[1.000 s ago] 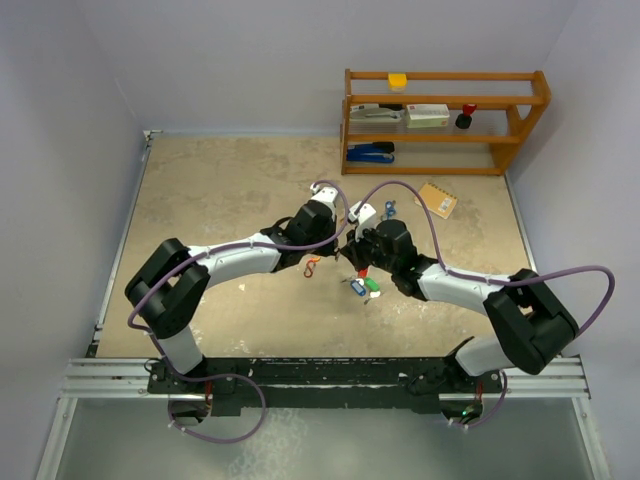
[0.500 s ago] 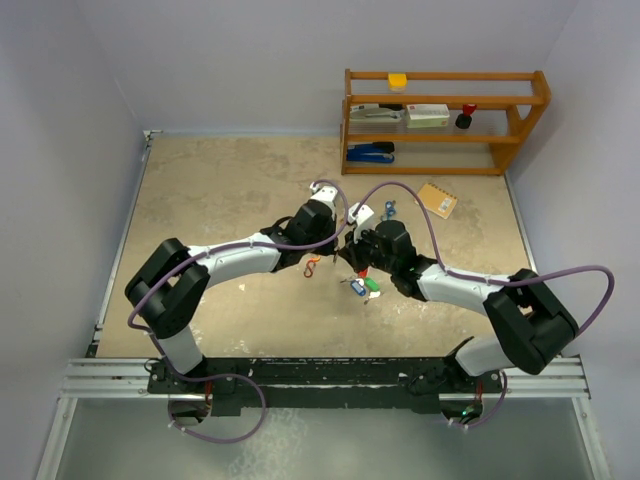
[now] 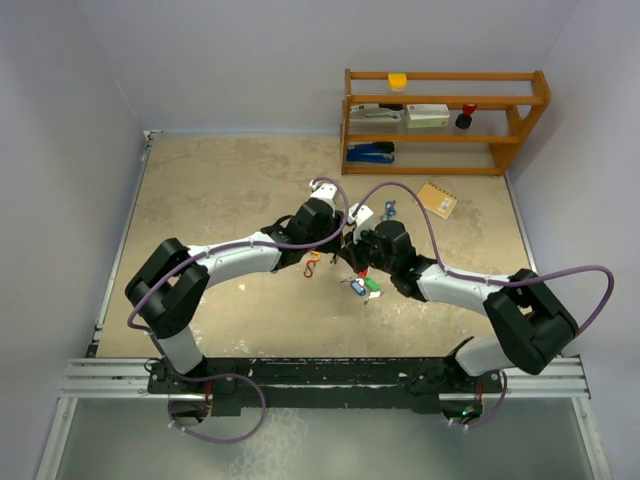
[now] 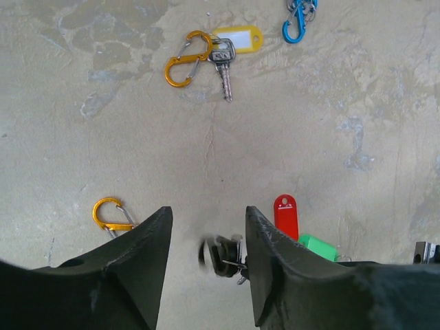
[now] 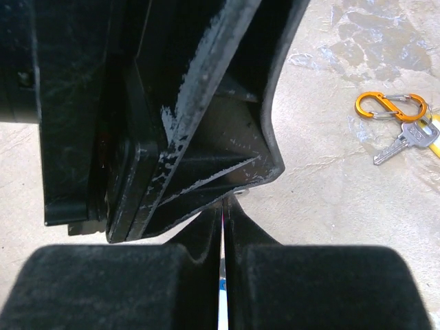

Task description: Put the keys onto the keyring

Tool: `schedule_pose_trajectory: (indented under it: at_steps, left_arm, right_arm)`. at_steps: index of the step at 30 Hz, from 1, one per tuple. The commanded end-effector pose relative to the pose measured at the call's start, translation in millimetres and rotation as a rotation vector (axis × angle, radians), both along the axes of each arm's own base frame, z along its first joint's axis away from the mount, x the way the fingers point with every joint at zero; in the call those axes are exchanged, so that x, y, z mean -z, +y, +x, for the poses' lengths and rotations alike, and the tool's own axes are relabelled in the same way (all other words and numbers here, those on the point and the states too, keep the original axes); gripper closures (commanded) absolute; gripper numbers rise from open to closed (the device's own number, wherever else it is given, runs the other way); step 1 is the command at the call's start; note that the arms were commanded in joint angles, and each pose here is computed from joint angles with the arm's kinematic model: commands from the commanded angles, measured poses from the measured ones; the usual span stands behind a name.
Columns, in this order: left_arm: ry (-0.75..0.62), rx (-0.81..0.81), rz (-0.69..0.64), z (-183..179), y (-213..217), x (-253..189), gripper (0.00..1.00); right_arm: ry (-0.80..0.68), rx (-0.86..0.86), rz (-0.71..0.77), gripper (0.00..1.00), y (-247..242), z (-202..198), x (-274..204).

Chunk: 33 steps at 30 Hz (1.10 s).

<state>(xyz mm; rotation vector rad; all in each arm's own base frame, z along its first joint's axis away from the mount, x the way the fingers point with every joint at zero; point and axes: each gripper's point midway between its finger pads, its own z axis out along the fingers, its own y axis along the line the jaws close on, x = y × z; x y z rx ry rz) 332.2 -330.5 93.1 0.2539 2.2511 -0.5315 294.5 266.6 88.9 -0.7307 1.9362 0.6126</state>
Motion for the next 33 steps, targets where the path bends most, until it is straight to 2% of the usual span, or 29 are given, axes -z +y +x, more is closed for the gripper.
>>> schedule_pose_trajectory:
  at_steps: [1,4,13,19,25,33]
  left_arm:
    - [-0.093,-0.061,-0.067,14,-3,-39,0.52]
    - [-0.119,-0.106,-0.068,17,7,-50,0.47]
    - [-0.197,-0.318,-0.047,20,61,-68,0.41]
    - [-0.224,-0.412,-0.048,13,96,-70,0.34]
    - [-0.206,-0.445,-0.034,5,115,-58,0.32]
    - [-0.2,-0.452,-0.029,5,117,-53,0.32]
  right_arm:
    - [-0.064,-0.006,0.025,1.0,4,5,-18]
    - [-0.072,0.001,0.028,1.0,3,5,-21]
    - [-0.086,0.065,0.004,1.0,-7,12,-27]
    - [-0.051,0.184,-0.036,1.0,-19,28,-27]
    - [-0.018,0.344,-0.06,1.0,-42,43,-23]
    - [0.071,0.513,-0.056,1.0,-88,49,-7]
